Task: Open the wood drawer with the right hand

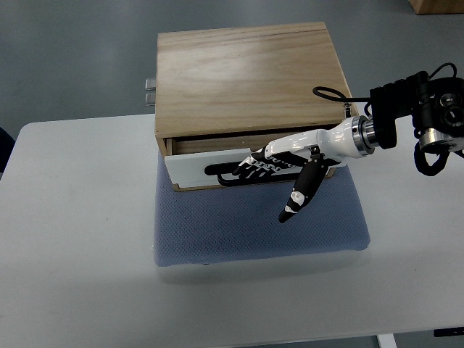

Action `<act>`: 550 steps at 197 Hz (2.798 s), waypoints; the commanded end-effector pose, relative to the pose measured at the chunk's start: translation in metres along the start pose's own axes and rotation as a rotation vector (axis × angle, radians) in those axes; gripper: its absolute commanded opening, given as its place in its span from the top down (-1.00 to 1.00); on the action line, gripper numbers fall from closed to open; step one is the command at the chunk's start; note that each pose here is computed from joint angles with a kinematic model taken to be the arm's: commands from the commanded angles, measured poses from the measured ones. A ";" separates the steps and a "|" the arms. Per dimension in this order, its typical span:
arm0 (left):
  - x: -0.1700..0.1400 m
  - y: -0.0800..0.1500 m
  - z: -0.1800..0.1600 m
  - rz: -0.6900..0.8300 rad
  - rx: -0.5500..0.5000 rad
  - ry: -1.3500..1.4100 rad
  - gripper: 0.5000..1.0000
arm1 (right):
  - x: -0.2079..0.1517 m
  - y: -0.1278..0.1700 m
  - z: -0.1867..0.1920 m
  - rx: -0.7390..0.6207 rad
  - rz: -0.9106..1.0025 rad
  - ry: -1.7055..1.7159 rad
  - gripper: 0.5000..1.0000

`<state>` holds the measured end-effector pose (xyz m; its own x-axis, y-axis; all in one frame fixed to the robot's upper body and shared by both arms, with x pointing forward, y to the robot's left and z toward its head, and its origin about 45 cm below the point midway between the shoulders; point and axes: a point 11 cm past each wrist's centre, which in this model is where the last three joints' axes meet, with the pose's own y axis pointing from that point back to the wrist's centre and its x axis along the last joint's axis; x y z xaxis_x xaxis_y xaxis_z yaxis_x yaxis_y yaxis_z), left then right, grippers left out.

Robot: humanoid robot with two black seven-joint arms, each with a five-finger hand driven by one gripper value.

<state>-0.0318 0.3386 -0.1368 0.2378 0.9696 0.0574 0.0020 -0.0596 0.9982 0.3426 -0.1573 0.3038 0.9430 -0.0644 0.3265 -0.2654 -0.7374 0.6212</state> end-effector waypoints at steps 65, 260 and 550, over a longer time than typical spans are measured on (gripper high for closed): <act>0.000 0.000 0.001 0.000 -0.001 0.001 -1.00 | -0.011 0.008 0.001 -0.005 -0.023 0.004 -0.73; 0.000 0.000 0.001 0.000 -0.001 0.001 -1.00 | -0.023 0.026 -0.003 -0.016 -0.036 0.037 -0.73; 0.000 0.000 0.001 0.000 -0.001 -0.001 -1.00 | 0.160 0.134 0.032 0.362 0.794 -0.538 -0.73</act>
<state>-0.0317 0.3386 -0.1368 0.2378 0.9696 0.0574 0.0018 -0.0596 0.9982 0.4390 -0.2553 0.4349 0.6630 -0.7187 0.2096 -0.7457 -0.6586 0.1006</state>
